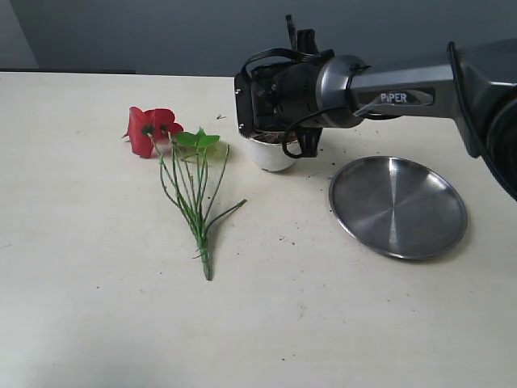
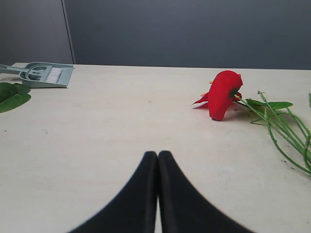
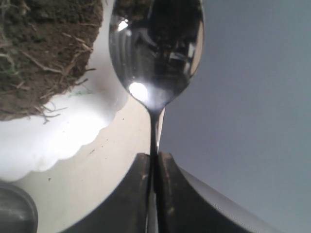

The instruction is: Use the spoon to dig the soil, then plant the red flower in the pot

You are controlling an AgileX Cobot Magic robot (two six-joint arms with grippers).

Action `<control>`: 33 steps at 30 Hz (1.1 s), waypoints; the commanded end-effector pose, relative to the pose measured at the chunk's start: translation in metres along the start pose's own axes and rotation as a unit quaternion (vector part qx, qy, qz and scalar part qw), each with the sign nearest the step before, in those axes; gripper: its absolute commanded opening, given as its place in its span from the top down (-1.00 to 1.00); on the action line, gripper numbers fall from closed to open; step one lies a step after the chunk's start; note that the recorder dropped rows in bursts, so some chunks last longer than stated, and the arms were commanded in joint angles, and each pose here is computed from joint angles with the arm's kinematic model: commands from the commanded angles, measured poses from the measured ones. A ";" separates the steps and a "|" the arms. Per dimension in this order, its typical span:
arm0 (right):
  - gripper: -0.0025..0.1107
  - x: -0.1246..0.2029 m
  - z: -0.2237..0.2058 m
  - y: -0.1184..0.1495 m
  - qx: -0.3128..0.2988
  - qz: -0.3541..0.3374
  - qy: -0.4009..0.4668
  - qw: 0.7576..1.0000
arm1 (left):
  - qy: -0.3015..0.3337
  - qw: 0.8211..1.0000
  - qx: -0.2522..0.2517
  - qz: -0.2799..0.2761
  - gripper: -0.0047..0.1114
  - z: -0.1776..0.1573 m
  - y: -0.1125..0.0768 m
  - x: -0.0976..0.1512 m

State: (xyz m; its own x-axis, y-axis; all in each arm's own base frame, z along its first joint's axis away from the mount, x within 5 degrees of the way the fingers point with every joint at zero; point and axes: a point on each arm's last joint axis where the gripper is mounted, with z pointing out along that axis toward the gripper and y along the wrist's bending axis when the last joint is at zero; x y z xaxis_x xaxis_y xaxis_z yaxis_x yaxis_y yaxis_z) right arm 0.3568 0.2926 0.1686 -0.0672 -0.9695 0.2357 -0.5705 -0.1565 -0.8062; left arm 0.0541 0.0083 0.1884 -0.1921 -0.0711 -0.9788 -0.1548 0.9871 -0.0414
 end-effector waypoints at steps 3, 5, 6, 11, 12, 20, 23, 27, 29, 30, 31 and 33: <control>0.97 0.003 -0.002 -0.004 0.004 0.003 -0.002 1.000 | -0.002 1.000 0.001 0.002 0.91 0.000 0.000 0.001; 0.97 0.003 -0.002 -0.004 0.004 0.003 -0.002 1.000 | -0.002 1.000 0.001 0.002 0.91 0.000 0.000 0.001; 0.97 0.003 -0.002 -0.004 0.004 0.003 -0.005 1.000 | -0.002 1.000 0.001 0.002 0.91 0.000 0.000 0.001; 0.97 -0.004 -0.002 -0.003 0.000 0.006 -0.044 0.999 | -0.002 1.000 0.001 0.002 0.91 0.000 0.000 0.001; 0.97 -0.006 -0.002 -0.003 0.000 0.006 -0.053 0.999 | -0.002 1.000 0.001 0.002 0.91 0.000 0.000 0.001; 0.97 -0.012 -0.003 -0.003 0.000 0.012 -0.086 0.996 | -0.002 1.000 0.001 0.002 0.91 0.000 0.000 0.001; 0.97 -0.007 -0.002 -0.003 -0.002 0.040 -0.057 0.998 | -0.002 1.000 0.001 0.002 0.91 0.000 0.000 0.001; 0.97 0.000 -0.002 -0.003 -0.002 0.076 -0.017 0.997 | -0.002 1.000 0.001 0.002 0.91 0.000 0.000 0.001; 0.97 0.003 -0.002 -0.003 -0.002 0.078 -0.005 0.997 | -0.002 1.000 0.001 0.002 0.91 0.000 0.000 0.001; 0.97 0.004 -0.002 -0.003 -0.002 0.078 0.002 0.997 | -0.002 1.000 0.001 0.002 0.91 0.000 0.000 0.001; 0.97 0.006 -0.002 -0.003 -0.001 0.078 0.013 0.997 | -0.002 1.000 0.001 0.002 0.91 0.000 0.000 0.001; 0.97 0.010 -0.002 -0.002 -0.002 0.079 0.033 0.996 | -0.002 1.000 0.001 0.002 0.91 0.000 0.000 0.001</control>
State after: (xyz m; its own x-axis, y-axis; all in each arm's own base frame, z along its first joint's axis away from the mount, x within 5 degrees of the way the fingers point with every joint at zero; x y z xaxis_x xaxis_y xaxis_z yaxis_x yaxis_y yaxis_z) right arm 0.3563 0.2922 0.1683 -0.1481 -0.9812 0.1236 -0.5621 -0.0194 -0.8269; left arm 0.0541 0.0083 0.1884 -0.1921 -0.0711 -0.9788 -0.1548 0.9871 -0.0414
